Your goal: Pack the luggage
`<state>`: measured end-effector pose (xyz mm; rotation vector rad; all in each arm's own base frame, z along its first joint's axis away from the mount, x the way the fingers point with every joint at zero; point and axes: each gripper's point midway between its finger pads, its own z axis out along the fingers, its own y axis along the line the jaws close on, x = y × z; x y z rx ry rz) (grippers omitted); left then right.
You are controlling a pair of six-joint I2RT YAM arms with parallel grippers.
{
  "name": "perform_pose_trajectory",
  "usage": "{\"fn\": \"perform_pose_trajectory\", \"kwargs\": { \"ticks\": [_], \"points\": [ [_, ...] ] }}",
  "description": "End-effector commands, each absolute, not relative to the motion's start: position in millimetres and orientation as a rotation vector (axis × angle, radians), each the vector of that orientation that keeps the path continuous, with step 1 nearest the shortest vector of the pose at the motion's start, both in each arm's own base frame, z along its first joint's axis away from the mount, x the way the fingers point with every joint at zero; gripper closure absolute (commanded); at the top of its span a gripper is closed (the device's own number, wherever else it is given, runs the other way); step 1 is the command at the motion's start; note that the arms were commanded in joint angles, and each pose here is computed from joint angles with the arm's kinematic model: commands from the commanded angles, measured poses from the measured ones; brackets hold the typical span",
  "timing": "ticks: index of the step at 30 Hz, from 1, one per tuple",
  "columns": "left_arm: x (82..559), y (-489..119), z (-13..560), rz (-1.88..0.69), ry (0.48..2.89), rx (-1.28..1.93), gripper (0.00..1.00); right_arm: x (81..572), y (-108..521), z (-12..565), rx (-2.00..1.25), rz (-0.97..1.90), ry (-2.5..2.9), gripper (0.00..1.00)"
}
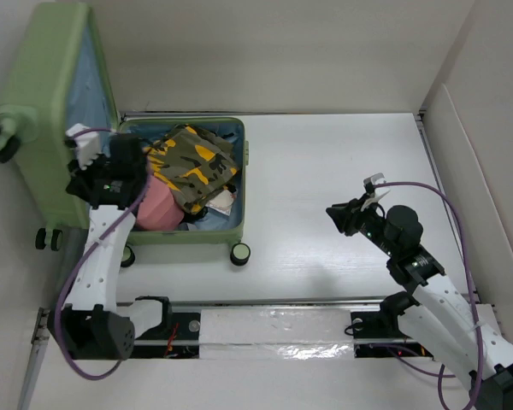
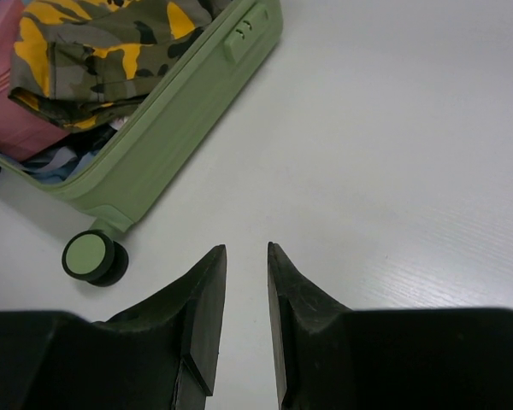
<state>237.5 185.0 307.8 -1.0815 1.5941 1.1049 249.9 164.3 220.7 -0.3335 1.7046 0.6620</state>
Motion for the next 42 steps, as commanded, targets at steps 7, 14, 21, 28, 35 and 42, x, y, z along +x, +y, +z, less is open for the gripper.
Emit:
{"fn": "perform_pose_trajectory", "kwargs": {
  "ticks": [7,14,21,28,35,42],
  "points": [
    [243.5,32.3,284.1,0.844,1.769,-0.469,1.00,263.3,169.2,232.1,-0.306,0.656,1.668,0.68],
    [223.5,-131.7,261.4,0.523,1.866,0.250,0.93,275.6,164.1,217.3,-0.268,0.600,1.723,0.60],
    [180.1,-223.0,274.0,0.394,1.777,0.484,0.18,280.1,156.3,211.7,-0.216,0.550,1.745,0.54],
    [241.2,-199.3,377.9,-0.052,1.768,0.037,0.45,282.4,143.8,215.0,-0.129,0.515,1.712,1.00],
    [343.3,-13.6,449.9,-0.114,1.561,-0.462,0.74,284.1,149.3,213.4,-0.159,0.518,1.715,1.00],
    [411.1,112.5,377.7,0.039,1.678,-0.836,0.91,284.3,149.3,212.8,-0.162,0.506,1.715,1.00]
  ]
}}
